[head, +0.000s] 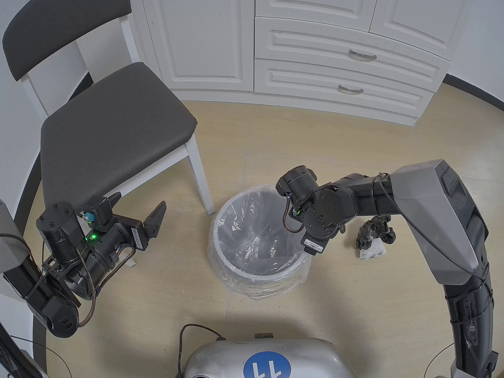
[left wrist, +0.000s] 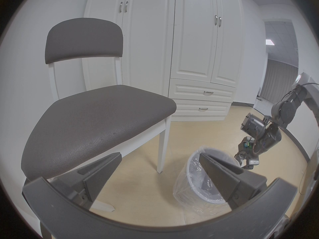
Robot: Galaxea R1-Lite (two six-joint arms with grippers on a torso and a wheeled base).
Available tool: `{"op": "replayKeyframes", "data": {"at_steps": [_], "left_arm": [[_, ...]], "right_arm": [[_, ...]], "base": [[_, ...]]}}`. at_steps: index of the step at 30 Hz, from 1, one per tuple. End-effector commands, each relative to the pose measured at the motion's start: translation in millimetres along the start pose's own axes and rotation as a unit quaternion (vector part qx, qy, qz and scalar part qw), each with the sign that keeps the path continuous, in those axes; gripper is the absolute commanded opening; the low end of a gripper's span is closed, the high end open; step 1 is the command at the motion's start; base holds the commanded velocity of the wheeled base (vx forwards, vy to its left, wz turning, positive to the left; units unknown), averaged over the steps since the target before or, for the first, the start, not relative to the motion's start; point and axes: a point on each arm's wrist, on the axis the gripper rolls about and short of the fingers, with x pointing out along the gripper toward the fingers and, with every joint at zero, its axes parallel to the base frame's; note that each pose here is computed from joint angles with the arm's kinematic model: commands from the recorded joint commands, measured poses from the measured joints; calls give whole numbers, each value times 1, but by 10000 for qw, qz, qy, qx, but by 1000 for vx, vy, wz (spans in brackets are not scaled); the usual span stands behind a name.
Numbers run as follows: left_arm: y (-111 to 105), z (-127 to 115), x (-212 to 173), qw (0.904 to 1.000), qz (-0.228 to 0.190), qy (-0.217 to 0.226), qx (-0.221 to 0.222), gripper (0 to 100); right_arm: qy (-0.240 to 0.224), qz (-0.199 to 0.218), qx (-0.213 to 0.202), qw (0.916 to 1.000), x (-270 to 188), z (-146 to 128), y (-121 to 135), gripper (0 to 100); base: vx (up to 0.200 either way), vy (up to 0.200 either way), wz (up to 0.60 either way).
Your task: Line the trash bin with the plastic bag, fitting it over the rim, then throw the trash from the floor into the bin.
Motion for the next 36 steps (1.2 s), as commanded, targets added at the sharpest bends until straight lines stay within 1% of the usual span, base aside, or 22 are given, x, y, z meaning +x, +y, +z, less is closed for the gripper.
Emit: {"op": "replayKeyframes", "data": {"at_steps": [1,5,14,25,29,33,34,35,36], "left_arm": [[0,0,0,10000,9,9,-5,100],[0,-2,1,10000,8,32,-3,100],[1,-2,2,10000,15,32,-3,100],[1,-2,2,10000,15,39,-2,100],[1,-2,2,10000,23,40,-2,100],[1,-2,2,10000,23,32,-3,100],[1,-2,1,10000,23,25,-4,100],[1,-2,1,10000,23,32,-3,100],[1,-2,1,10000,23,32,-3,100]], "right_arm": [[168,83,-46,9998,22,-2,11,100],[201,88,157,9996,37,1,16,100],[318,108,354,9988,62,2,25,100],[378,109,409,9984,70,0,26,100],[341,82,459,9983,65,0,20,100],[114,-22,601,9981,34,3,-4,100],[109,-25,598,9981,33,3,-5,100],[-13,-81,630,9980,17,3,-16,100],[-29,-90,636,9979,14,2,-18,100]], "base": [[0,0,0],[0,0,0],[0,0,0],[0,0,0],[0,0,0],[0,0,0],[0,0,0],[0,0,0],[0,0,0]]}}
